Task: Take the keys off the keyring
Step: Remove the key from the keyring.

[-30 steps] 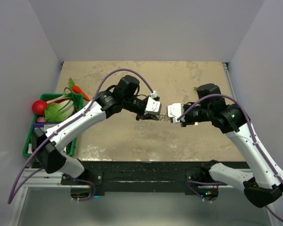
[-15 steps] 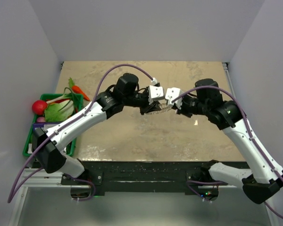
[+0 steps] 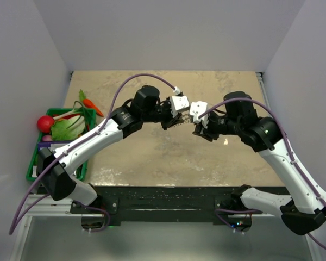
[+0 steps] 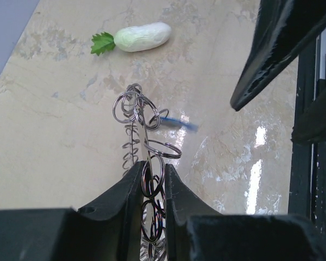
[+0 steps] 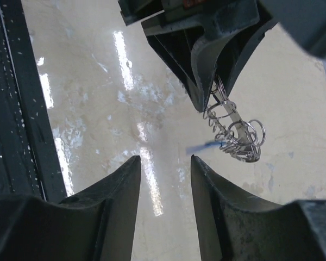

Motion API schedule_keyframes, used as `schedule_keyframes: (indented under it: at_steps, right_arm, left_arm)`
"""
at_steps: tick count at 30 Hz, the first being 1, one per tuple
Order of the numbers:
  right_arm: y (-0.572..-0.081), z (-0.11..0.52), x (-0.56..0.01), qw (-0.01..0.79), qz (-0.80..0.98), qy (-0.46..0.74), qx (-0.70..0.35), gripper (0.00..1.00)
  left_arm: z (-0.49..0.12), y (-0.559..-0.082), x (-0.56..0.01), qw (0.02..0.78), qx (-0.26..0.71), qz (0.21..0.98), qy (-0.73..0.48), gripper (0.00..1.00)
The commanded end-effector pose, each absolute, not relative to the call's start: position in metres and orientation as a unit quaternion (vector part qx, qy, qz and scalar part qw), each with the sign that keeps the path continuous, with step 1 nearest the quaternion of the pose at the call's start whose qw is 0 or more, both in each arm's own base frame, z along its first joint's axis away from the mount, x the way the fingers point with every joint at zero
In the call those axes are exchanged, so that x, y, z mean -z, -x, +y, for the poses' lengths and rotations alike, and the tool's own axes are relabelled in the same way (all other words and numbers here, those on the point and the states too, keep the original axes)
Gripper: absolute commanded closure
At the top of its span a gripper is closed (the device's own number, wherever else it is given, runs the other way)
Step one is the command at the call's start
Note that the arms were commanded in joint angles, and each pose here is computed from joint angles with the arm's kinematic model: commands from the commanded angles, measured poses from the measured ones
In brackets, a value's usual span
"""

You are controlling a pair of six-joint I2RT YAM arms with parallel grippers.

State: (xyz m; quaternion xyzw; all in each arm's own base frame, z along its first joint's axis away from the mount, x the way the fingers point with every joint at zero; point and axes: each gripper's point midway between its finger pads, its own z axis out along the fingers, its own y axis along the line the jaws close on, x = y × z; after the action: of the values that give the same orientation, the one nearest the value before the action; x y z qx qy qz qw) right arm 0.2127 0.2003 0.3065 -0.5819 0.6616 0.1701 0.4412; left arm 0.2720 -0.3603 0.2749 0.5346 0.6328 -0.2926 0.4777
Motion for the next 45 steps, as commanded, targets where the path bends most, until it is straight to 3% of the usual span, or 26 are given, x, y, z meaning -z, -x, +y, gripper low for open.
schedule_keyframes:
  at_steps: [1,7,15,19,34,45]
  right_arm:
    - [-0.217,0.202,-0.340,0.493,0.650,0.552,-0.171,0.62]
    - [-0.244,0.200,-0.339,0.501,0.686,0.501,-0.163,0.69]
    - [-0.265,0.189,-0.320,0.459,0.714,0.462,-0.256,0.75]
    - [-0.239,0.204,-0.327,0.431,0.678,0.482,-0.348,0.75]
    - [-0.207,0.208,-0.357,0.424,0.627,0.505,-0.415,0.66]
    - [-0.225,0.213,-0.328,0.366,0.644,0.475,-0.475,0.68]
  left_arm:
    - [-0.359,-0.268,-0.309,0.523,0.293,0.597,-0.533,1.00]
    - [-0.356,-0.255,-0.315,0.521,0.310,0.576,-0.549,1.00]
    - [-0.353,-0.235,-0.326,0.517,0.332,0.547,-0.569,1.00]
    - [-0.352,-0.234,-0.326,0.517,0.331,0.546,-0.570,1.00]
    - [-0.347,-0.256,-0.323,0.541,0.294,0.579,-0.535,1.00]
    - [-0.347,-0.247,-0.330,0.534,0.316,0.567,-0.542,1.00]
